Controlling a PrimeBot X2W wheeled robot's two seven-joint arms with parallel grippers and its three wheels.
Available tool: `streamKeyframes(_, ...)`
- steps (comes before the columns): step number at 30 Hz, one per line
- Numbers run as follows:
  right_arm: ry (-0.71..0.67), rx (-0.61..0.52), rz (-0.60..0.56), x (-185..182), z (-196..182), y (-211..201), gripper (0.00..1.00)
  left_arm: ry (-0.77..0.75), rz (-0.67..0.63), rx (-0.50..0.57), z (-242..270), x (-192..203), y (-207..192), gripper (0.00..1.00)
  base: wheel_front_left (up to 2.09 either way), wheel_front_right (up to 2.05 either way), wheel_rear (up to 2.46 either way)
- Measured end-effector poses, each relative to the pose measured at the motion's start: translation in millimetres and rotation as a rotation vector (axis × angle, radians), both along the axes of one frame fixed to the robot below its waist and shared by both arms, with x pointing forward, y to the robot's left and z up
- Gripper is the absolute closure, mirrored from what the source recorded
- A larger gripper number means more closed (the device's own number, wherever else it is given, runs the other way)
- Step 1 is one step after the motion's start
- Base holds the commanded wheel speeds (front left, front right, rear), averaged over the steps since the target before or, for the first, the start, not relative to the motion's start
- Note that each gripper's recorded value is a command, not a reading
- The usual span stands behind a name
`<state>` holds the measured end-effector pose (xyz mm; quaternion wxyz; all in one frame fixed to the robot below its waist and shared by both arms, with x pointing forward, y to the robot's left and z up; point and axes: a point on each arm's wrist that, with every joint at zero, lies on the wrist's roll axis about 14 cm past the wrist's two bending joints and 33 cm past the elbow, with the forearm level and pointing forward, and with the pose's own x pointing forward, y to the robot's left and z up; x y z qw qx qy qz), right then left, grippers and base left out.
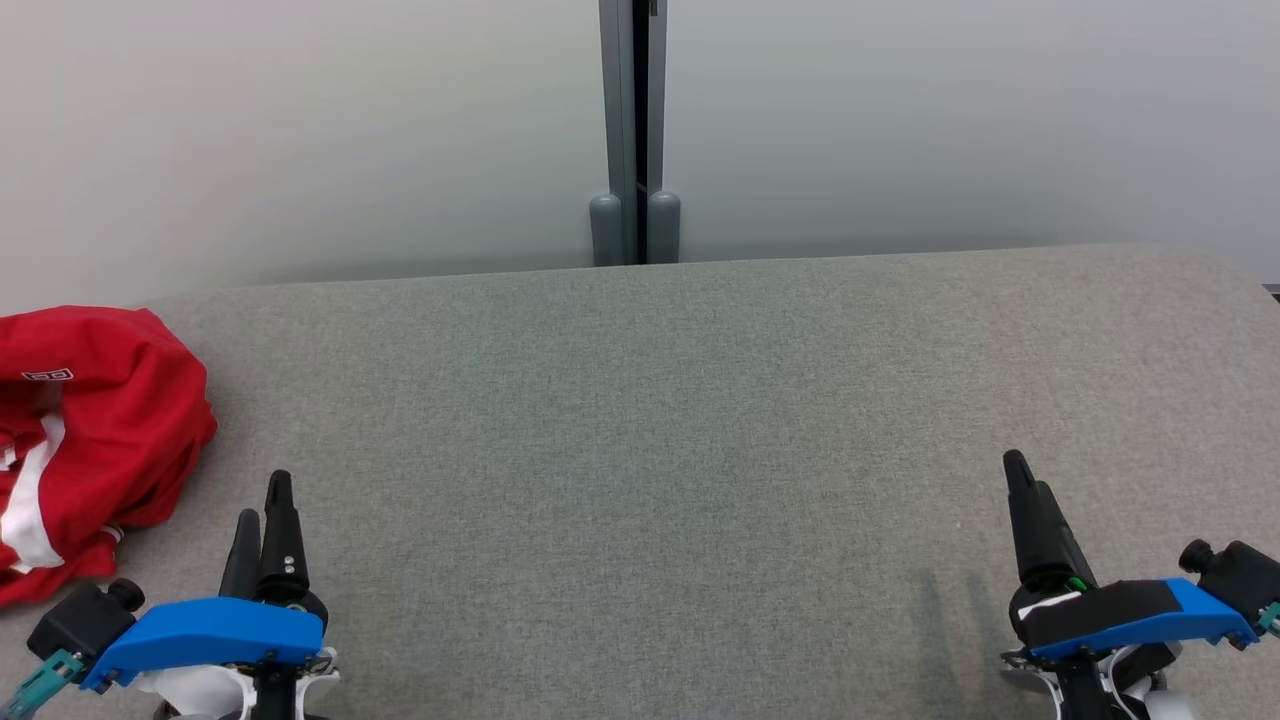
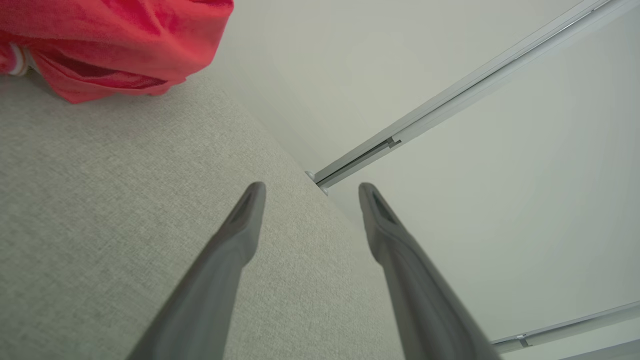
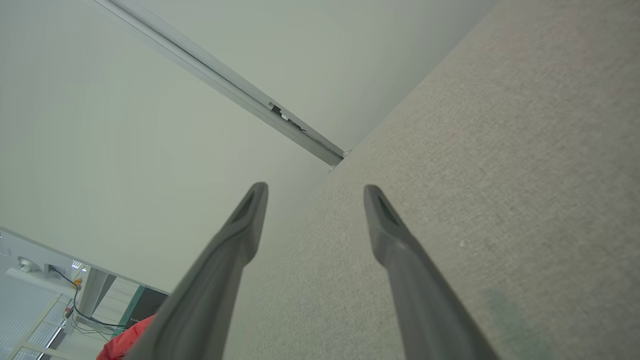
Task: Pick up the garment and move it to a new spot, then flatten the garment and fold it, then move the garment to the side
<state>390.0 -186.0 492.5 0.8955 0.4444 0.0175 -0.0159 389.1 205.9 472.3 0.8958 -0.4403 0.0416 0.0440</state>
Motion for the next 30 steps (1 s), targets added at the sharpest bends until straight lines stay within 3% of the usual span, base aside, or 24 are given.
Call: streamKeyframes(30,-0.036,-0.405,0.014,5.8,5.6,-1.5,0.0,-0.002,-0.072,0.475,0.4,8.7,-2.6,0.0,0.0,0.0,0.0)
